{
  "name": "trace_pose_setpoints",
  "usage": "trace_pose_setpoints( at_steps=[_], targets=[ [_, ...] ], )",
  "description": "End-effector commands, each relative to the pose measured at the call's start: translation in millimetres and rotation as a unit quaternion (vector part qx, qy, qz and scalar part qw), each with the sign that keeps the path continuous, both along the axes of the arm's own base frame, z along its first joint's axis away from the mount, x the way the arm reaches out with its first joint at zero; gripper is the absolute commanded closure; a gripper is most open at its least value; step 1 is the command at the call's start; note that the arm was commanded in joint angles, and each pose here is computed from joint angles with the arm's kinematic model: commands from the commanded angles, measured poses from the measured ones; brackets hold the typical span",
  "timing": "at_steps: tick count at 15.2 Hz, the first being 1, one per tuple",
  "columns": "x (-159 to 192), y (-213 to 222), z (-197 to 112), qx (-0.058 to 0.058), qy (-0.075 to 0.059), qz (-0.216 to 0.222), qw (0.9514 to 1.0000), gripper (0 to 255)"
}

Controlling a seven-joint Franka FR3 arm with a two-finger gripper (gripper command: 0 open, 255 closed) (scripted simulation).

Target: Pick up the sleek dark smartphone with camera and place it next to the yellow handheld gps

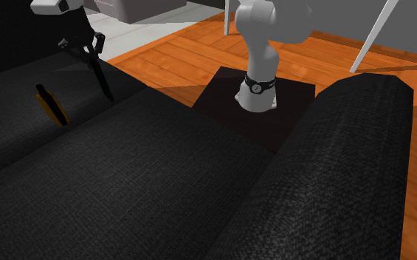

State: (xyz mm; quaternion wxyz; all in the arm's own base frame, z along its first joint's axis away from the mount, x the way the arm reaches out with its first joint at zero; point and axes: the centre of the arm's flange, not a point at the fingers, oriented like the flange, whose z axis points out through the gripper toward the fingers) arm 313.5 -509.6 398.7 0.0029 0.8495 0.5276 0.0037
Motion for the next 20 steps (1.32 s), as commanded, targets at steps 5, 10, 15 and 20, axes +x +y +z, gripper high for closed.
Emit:
trace_pose_setpoints(
  at_steps=[5, 10, 15, 20],
  targets=[
    [0.2, -0.1, -2.0, 0.000, 0.000, 0.000, 1.0000, 255],
    [0.2, -0.1, -2.0, 0.000, 0.000, 0.000, 1.0000, 0],
    [-0.2, 0.0, 37.6, 0.000, 0.000, 0.000, 1.0000, 0],
    [-0.3, 0.0, 48.0, 0.000, 0.000, 0.000, 1.0000, 0]
  ],
)
